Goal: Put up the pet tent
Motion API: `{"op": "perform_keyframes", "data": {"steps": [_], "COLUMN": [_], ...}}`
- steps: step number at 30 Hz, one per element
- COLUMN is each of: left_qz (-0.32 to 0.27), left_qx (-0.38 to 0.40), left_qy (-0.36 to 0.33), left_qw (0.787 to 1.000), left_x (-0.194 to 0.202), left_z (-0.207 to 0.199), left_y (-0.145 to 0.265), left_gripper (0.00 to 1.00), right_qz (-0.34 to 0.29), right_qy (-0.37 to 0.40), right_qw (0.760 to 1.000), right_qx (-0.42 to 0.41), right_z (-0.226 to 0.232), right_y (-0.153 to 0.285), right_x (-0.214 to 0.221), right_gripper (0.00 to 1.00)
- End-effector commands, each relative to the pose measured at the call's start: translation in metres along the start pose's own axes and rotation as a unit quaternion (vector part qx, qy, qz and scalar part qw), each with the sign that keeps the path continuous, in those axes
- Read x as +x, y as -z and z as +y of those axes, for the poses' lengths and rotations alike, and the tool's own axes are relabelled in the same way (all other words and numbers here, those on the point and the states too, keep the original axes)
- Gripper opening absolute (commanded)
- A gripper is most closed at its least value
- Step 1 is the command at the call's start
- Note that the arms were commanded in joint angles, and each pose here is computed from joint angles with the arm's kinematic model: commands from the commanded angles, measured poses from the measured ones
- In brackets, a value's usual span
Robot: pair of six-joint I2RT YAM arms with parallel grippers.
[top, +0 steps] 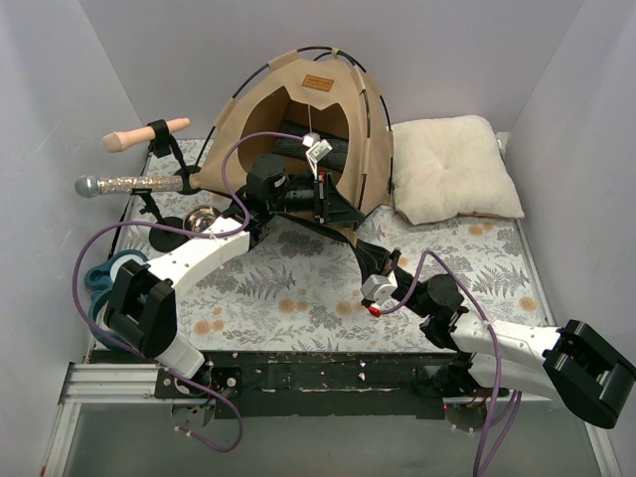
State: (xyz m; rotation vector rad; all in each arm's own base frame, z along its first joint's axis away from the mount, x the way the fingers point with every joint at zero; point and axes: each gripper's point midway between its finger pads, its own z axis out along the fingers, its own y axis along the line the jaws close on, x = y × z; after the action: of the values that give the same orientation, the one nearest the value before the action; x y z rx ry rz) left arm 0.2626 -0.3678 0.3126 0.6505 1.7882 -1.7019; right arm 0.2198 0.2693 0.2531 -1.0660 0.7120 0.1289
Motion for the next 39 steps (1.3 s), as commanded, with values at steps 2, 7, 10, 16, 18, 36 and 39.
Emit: {"op": "perform_keyframes", "data": {"steps": [2,7,10,16,18,36,39], "left_qz": [-0.128,-0.133,-0.137,-0.14,-0.142,-0.159,-0.158], "left_qx": [-0.065,-0.065,-0.064,-0.06,-0.062,-0.058,-0.058], "left_qy": [-0.071,-0.06,-0.057,-0.041,-0.042,-0.037,-0.036], "left_qw": [0.987,0.987,0.987,0.987,0.987,0.985,0.985], "left_x": [-0.066,-0.07,-0.072,-0.075,-0.076,-0.093,-0.095], "left_z": [0.013,0.016,0.015,0.016,0.017,0.012,0.011], "left_y": [0.01,0.008,0.007,0.004,0.004,0.001,0.0], "left_gripper": [0.0,0.0,0.0,0.0,0.0,0.0,0.0], "right_qz": [-0.053,-0.06,-0.068,-0.074,-0.078,-0.076,-0.074], "right_qy": [-0.02,-0.018,-0.014,-0.013,-0.011,-0.01,-0.01], "right_qw": [0.993,0.991,0.99,0.988,0.987,0.985,0.985], "right_qx": [-0.101,-0.115,-0.12,-0.131,-0.137,-0.156,-0.156], "right_z": [0.053,0.06,0.062,0.066,0.069,0.08,0.08], "right_y": [0.008,0.011,0.012,0.014,0.015,0.023,0.024], "right_x": [-0.02,-0.023,-0.026,-0.028,-0.03,-0.026,-0.026], "right_gripper": [0.01,0.01,0.01,0.01,0.01,0.01,0.01]}}
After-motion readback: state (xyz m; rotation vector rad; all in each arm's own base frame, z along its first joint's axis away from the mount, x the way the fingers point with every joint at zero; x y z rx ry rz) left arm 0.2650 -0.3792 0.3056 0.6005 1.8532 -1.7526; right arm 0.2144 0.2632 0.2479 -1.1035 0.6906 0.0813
